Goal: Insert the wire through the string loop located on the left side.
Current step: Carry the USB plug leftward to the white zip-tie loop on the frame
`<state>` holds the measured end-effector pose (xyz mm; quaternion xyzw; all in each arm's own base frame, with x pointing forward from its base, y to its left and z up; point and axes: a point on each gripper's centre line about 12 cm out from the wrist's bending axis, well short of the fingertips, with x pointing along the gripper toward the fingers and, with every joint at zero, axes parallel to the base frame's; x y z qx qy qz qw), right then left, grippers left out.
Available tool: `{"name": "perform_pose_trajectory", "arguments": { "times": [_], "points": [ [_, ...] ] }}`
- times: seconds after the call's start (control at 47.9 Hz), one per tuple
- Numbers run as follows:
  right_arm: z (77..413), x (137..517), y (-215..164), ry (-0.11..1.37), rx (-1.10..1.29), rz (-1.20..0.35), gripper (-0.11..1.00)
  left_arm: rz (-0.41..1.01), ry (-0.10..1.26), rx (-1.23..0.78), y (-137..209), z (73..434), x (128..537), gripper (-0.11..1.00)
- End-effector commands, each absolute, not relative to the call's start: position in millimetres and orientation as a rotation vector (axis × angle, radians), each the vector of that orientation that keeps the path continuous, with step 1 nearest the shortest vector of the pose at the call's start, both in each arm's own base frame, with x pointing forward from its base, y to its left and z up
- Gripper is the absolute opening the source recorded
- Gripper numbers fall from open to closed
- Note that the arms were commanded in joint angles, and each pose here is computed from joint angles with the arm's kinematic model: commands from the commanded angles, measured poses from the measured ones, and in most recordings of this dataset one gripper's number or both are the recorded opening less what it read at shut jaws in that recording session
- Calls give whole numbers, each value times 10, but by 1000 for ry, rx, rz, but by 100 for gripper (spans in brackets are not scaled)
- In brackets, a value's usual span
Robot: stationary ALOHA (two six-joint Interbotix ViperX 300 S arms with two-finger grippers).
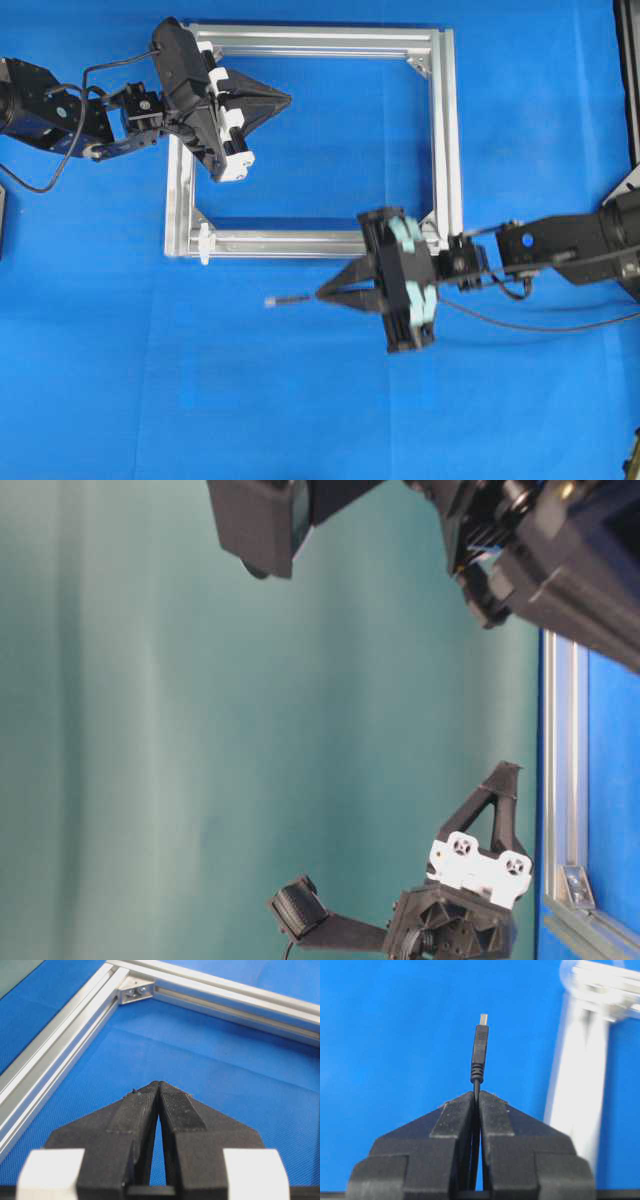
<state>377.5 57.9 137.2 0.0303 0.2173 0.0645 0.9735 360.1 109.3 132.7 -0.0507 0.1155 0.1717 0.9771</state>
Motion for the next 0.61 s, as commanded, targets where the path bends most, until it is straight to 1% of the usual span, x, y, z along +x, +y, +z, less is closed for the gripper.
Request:
{"name": "perform_pose_trajectory", "arguments": {
  "times": [0.0,0.251,0.585],
  "points": [
    [1512,3793,416,397,73,89,1,341,190,-95,1090,1470,3621,0],
    [1508,3783,94,397,88,6,1,341,190,-95,1090,1470,3621,0],
    [1508,3784,18,396,90,-13,1,341,190,-95,1090,1470,3621,0]
  ]
}}
